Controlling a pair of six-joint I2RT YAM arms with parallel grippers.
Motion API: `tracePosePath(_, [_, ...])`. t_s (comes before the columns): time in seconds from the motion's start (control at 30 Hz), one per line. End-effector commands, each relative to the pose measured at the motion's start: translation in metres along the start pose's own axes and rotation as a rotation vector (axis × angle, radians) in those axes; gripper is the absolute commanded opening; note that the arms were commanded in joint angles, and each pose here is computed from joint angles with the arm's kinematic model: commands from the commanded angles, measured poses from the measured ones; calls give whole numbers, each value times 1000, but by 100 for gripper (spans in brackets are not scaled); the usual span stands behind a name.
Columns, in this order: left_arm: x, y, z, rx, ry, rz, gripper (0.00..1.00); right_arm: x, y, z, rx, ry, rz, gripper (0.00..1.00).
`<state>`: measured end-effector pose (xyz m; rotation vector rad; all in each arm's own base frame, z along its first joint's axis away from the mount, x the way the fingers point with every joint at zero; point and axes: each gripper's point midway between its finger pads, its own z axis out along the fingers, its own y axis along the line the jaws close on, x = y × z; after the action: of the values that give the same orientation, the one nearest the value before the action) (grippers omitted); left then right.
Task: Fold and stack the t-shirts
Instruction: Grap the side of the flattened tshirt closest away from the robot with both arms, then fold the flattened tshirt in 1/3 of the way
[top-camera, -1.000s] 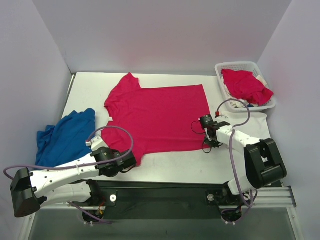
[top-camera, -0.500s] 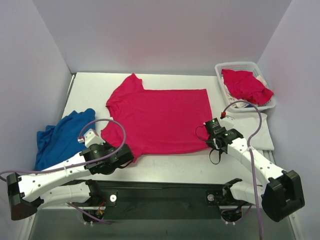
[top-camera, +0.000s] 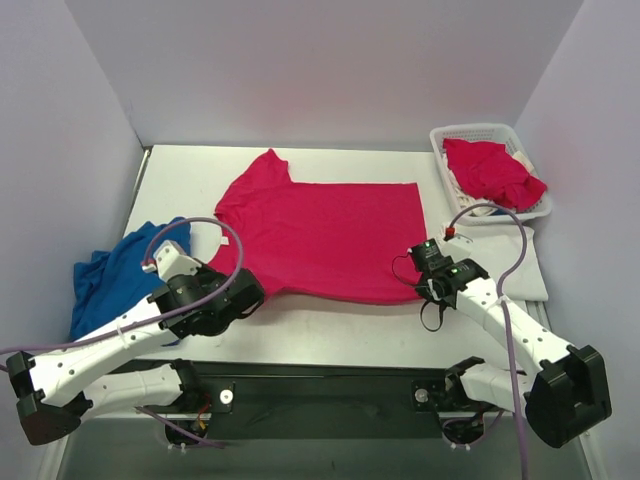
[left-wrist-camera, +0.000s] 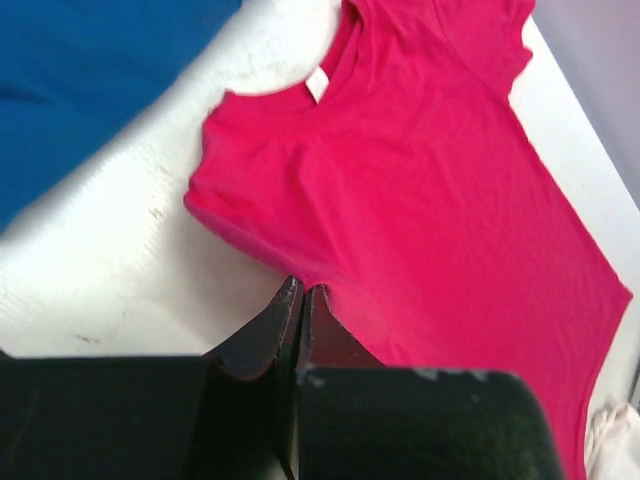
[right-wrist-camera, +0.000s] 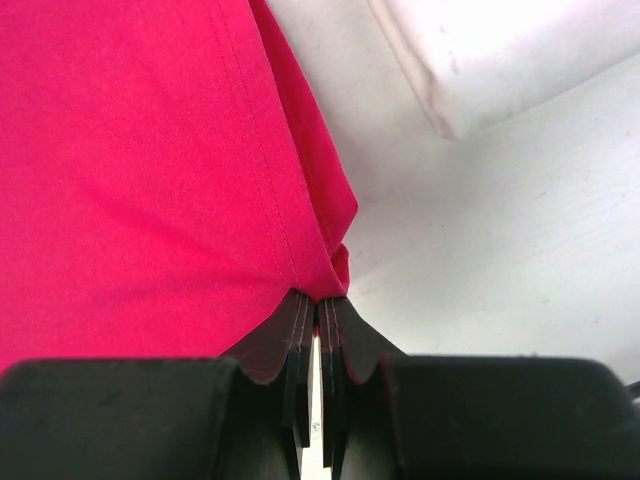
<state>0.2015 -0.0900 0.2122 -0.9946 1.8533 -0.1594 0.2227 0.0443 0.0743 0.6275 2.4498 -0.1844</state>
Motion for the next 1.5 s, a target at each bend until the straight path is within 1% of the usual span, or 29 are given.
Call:
tracePosePath(0.0, [-44, 29, 2, -110, -136, 218, 0, -10, -8, -1, 70, -30, -3, 0])
tracePosePath(0.03, [-45, 21, 4, -98, -140, 191, 0, -13, -7, -1, 70, -34, 0, 0])
tracePosePath(0.07, [-47, 20, 6, -97, -143, 241, 0, -15, -6, -1, 68, -38, -3, 0])
tracePosePath(0.1, [-52, 20, 10, -111, -153, 236, 0, -17, -5, -1, 68, -43, -3, 0])
tracePosePath(0.13, [-51, 6, 15, -73, -153, 184, 0, -20, -4, 0, 67, -52, -1, 0])
tracePosePath(0.17, [-49, 4, 18, -68, -137, 259, 0, -26, -2, -2, 63, -61, -1, 0])
tracePosePath(0.2, [-53, 3, 24, -75, -141, 245, 0, -29, -1, -2, 64, -66, -2, 0])
tracePosePath(0.23, [-53, -13, 29, -30, -142, 197, 0, -32, 0, -1, 70, -75, -2, 0])
tracePosePath(0.27, [-51, -16, 32, -19, -120, 248, 0, -37, 4, -2, 62, -84, 1, 0])
tracePosePath(0.33, [-54, -27, 43, -12, -124, 220, 0, -42, 8, 1, 64, -88, -4, 0])
tracePosePath(0.37, [-53, -32, 45, -3, -106, 245, 0, -47, 11, 0, 59, -94, -2, 0])
tracePosePath(0.63, [-46, -67, 71, 27, -69, 277, 0, -63, 28, 12, 76, -94, -28, 0])
tracePosePath(0.97, [-38, -90, 103, 52, 0, 315, 0, -81, 28, 25, 114, -96, -7, 0])
tracePosePath(1.13, [-44, -97, 118, 34, -11, 306, 0, -87, 32, 35, 116, -82, 4, 0])
tracePosePath(1.27, [-54, -104, 121, 37, -33, 291, 0, -89, 40, 42, 103, -67, 2, 0])
tracePosePath(1.47, [-54, -114, 134, 36, -28, 299, 0, -88, 52, 55, 93, -38, -5, 0])
